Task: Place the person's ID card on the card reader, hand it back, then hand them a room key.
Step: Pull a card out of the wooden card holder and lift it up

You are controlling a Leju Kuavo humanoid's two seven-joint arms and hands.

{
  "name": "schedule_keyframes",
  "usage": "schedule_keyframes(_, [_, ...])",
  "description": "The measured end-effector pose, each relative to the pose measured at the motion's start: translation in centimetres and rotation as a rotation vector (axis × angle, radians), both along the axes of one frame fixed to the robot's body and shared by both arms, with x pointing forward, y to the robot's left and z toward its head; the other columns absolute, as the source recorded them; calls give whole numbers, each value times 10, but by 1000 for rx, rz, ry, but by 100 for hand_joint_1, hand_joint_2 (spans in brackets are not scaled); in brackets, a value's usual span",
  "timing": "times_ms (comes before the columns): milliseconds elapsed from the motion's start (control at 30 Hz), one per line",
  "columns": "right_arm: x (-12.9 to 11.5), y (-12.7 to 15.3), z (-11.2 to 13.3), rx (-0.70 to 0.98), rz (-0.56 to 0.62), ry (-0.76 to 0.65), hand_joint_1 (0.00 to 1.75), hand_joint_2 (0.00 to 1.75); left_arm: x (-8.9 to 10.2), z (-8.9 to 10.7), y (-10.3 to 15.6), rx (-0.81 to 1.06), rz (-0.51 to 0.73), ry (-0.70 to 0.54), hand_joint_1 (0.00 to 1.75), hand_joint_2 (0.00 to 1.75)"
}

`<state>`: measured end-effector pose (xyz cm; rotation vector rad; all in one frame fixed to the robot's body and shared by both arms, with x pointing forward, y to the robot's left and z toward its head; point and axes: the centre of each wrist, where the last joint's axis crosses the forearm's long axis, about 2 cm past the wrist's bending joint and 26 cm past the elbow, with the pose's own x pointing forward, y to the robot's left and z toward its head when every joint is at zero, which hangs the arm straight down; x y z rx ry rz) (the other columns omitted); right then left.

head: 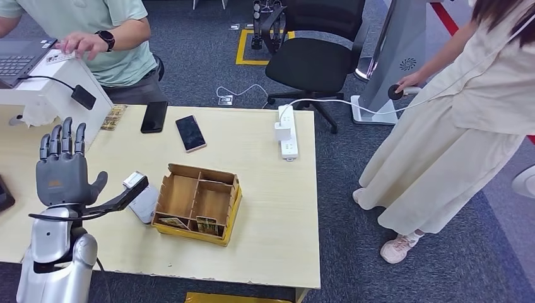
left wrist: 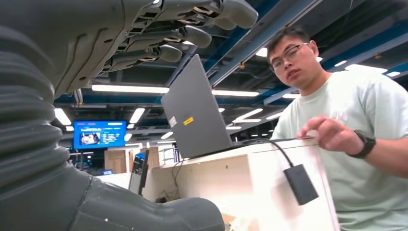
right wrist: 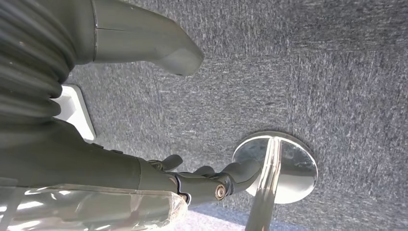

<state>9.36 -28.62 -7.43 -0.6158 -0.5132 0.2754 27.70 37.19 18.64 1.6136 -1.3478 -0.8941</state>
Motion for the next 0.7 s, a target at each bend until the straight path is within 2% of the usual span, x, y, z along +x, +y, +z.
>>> schedule_keyframes(500, [-4,-5,1,-11,-8,-10,0,175,-52,-28,17,26,-52,131,0,175])
schedule_keyframes(700, [-6,-7,1,-15,-14,-9,0,175,-62,-31,20,24,-55,146,0,175])
